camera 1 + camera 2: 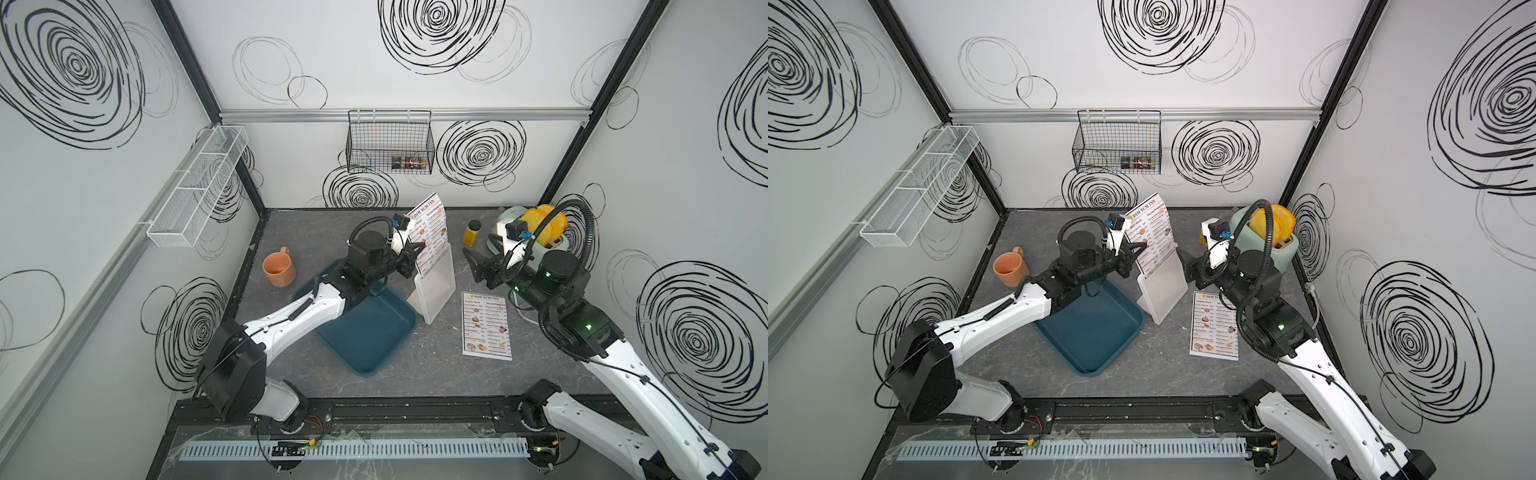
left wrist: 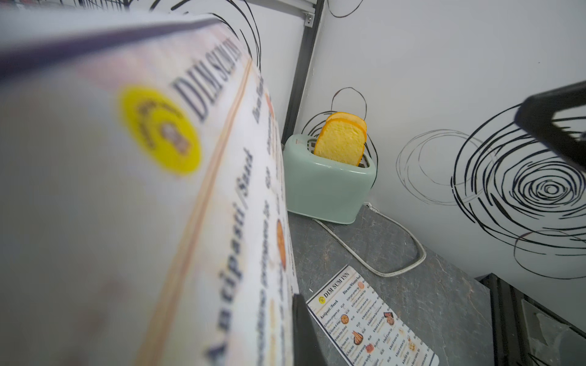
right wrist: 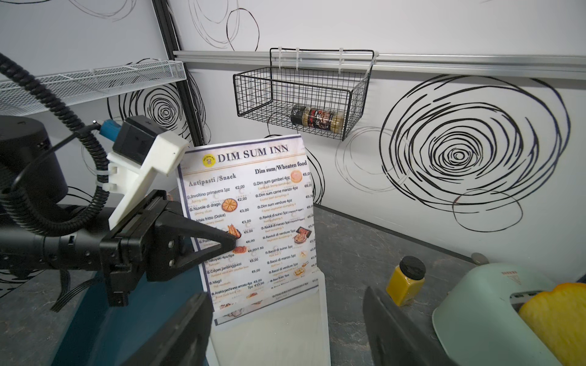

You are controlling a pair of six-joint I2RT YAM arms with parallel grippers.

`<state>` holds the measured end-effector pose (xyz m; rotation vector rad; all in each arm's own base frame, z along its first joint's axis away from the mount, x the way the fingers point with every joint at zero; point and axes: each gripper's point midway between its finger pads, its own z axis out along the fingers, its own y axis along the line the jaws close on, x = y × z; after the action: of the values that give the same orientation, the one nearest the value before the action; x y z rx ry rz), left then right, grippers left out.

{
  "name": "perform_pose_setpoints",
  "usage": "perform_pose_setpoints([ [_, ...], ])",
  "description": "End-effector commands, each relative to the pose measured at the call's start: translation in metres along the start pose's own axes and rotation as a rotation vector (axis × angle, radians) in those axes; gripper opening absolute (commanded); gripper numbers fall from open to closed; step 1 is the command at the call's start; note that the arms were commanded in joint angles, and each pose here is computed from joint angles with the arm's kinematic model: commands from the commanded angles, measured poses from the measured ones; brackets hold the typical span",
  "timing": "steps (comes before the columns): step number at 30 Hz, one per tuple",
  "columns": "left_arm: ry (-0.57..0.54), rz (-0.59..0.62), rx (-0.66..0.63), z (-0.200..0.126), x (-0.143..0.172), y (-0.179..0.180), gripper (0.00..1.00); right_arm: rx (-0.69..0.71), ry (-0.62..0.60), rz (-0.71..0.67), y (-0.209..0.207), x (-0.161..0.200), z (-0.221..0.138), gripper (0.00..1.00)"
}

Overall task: Replace the menus in the menu holders
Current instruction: Insert the menu into the menu holder.

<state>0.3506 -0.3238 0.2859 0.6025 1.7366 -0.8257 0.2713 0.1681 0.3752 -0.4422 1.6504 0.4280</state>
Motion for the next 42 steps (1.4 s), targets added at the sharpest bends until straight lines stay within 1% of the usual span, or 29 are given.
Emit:
perform_pose_setpoints([
  [1, -0.04, -0.021, 0.039, 0.002, -0.003, -0.011, 0.01, 0.006, -0.042, 0.007, -0.001, -0.017, -0.003, 0.79],
  [4, -0.049, -0.054, -0.002, 0.002, -0.001, -0.004, 0.02, 0.008, -0.042, 0.011, -0.002, -0.017, -0.004, 0.79],
  [5, -0.054, -0.063, -0.004, 0.002, -0.001, -0.003, 0.08, 0.007, -0.042, 0.013, -0.001, -0.017, -0.004, 0.79],
  [6, -0.053, -0.073, -0.001, 0.003, 0.001, -0.004, 0.09, 0.007, -0.039, 0.014, -0.001, -0.016, -0.004, 0.79],
  [8, -0.048, -0.087, 0.014, 0.005, 0.005, -0.008, 0.18, 0.006, -0.038, 0.017, -0.001, -0.015, -0.004, 0.79],
  [10, -0.05, -0.089, 0.016, 0.007, 0.005, -0.012, 0.4, 0.007, -0.036, 0.017, -0.001, -0.015, -0.005, 0.79],
  [12, -0.094, -0.087, -0.018, 0.002, -0.008, -0.006, 0.6, 0.01, -0.032, 0.017, -0.002, -0.015, -0.005, 0.79],
  [13, -0.125, -0.076, -0.038, -0.001, -0.017, -0.002, 0.64, 0.009, -0.034, 0.019, -0.002, -0.015, -0.006, 0.79],
  [15, -0.158, -0.077, -0.057, -0.002, -0.029, 0.006, 0.64, 0.008, -0.031, 0.019, -0.002, -0.015, -0.006, 0.79],
  [17, -0.159, -0.09, -0.059, 0.0, -0.034, 0.013, 0.61, 0.006, -0.029, 0.02, -0.001, -0.014, -0.006, 0.79],
  [20, -0.161, -0.103, -0.052, 0.004, -0.035, 0.017, 0.48, 0.005, -0.027, 0.02, -0.001, -0.014, -0.006, 0.79],
  [24, -0.174, -0.117, -0.029, 0.004, -0.033, 0.011, 0.24, 0.007, -0.023, 0.017, -0.001, -0.013, -0.007, 0.79],
  [25, -0.165, -0.122, -0.024, 0.004, -0.029, 0.008, 0.21, 0.007, -0.021, 0.017, -0.001, -0.012, -0.007, 0.79],
  [27, -0.146, -0.129, -0.017, 0.005, -0.019, 0.003, 0.19, 0.006, -0.017, 0.017, -0.001, -0.01, -0.006, 0.79],
  [30, -0.114, -0.139, 0.008, 0.006, -0.002, -0.01, 0.2, -0.017, -0.003, 0.019, 0.002, -0.002, -0.003, 0.81],
  [34, -0.073, -0.116, 0.02, 0.011, 0.012, -0.021, 0.23, -0.03, 0.029, 0.077, 0.0, 0.015, 0.001, 0.81],
  [35, -0.078, -0.117, 0.01, 0.011, 0.01, -0.019, 0.24, -0.023, 0.031, 0.09, -0.002, 0.016, 0.001, 0.81],
  [37, -0.113, -0.108, -0.009, 0.007, -0.002, -0.017, 0.36, -0.013, 0.032, 0.102, -0.005, 0.017, 0.0, 0.81],
  [38, -0.134, -0.096, -0.019, 0.005, -0.01, -0.016, 0.39, -0.009, 0.032, 0.103, -0.006, 0.017, -0.001, 0.81],
  [40, -0.16, -0.078, -0.04, 0.003, -0.025, -0.011, 0.41, -0.007, 0.037, 0.107, -0.008, 0.017, -0.001, 0.81],
  [42, -0.176, -0.079, -0.051, 0.002, -0.035, -0.005, 0.39, -0.011, 0.043, 0.109, -0.007, 0.018, -0.001, 0.81],
])
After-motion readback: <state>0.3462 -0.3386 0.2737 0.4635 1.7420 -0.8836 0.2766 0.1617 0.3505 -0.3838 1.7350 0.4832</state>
